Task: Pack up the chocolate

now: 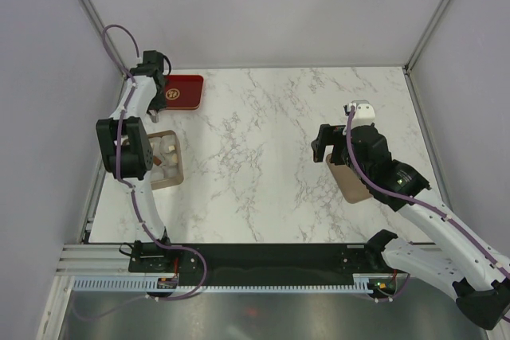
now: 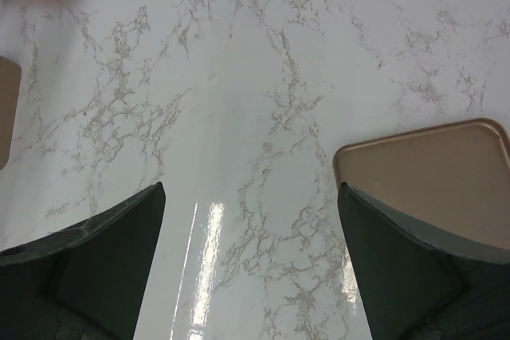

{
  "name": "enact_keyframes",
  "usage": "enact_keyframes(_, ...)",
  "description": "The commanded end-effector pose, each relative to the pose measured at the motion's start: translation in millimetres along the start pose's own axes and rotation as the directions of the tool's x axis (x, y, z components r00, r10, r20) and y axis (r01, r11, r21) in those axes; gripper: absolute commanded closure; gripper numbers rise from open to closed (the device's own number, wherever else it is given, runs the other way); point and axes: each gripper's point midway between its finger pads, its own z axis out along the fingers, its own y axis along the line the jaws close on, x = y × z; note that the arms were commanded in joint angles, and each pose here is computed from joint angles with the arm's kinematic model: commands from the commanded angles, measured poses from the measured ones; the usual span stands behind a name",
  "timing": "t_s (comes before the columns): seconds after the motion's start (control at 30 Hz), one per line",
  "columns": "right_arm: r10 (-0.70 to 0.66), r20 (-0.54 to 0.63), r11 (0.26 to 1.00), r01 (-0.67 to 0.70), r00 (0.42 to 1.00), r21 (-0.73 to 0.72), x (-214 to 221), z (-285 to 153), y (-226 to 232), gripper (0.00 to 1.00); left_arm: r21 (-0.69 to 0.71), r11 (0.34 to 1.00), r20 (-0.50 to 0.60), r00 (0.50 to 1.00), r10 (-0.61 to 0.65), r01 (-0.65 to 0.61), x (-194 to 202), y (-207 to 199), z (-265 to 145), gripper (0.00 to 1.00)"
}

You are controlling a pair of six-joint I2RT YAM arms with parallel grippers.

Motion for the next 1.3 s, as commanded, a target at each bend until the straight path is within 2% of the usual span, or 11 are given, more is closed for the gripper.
enact_keyframes(0.0, 0.01, 0.038, 1.0, -0.009, 0.999, -0.013, -8.8, -0.4, 3.5, 0.02, -0.01, 0.999, 0.008, 0.999, 0.042, -0.042, -6.6, -0.4, 1.7, 0.52)
enact_keyframes(0.47, 0.008, 0.035, 1.0, -0.008, 0.999, -0.005, -7.0, 0.6, 2.0, 0.02, 0.027, 0.999, 0.013, 0.999, 0.047, -0.047, -11.1, -13.3, 4.5, 0.53)
enact_keyframes(0.73, 0.014, 0.035, 1.0, -0.014, 0.999, -0.007, -6.5, 0.1, 2.1, 0.02, 0.046, 0.998, 0.041, 0.999, 0.033, -0.035, -18.8, -16.9, -7.5, 0.58)
enact_keyframes(1.1, 0.022, 0.051, 0.999, -0.021, 0.998, -0.028, -9.4, -6.1, 3.4, 0.02, 0.122, 0.992, 0.122, 0.991, -0.058, 0.043, -37.0, -9.3, -58.8, 0.6)
enact_keyframes(1.27, 0.025, 0.054, 0.999, -0.023, 0.998, -0.043, -9.4, -9.3, 4.6, 0.02, 0.149, 0.987, 0.139, 0.987, -0.079, 0.058, -30.6, 0.5, -85.4, 0.61)
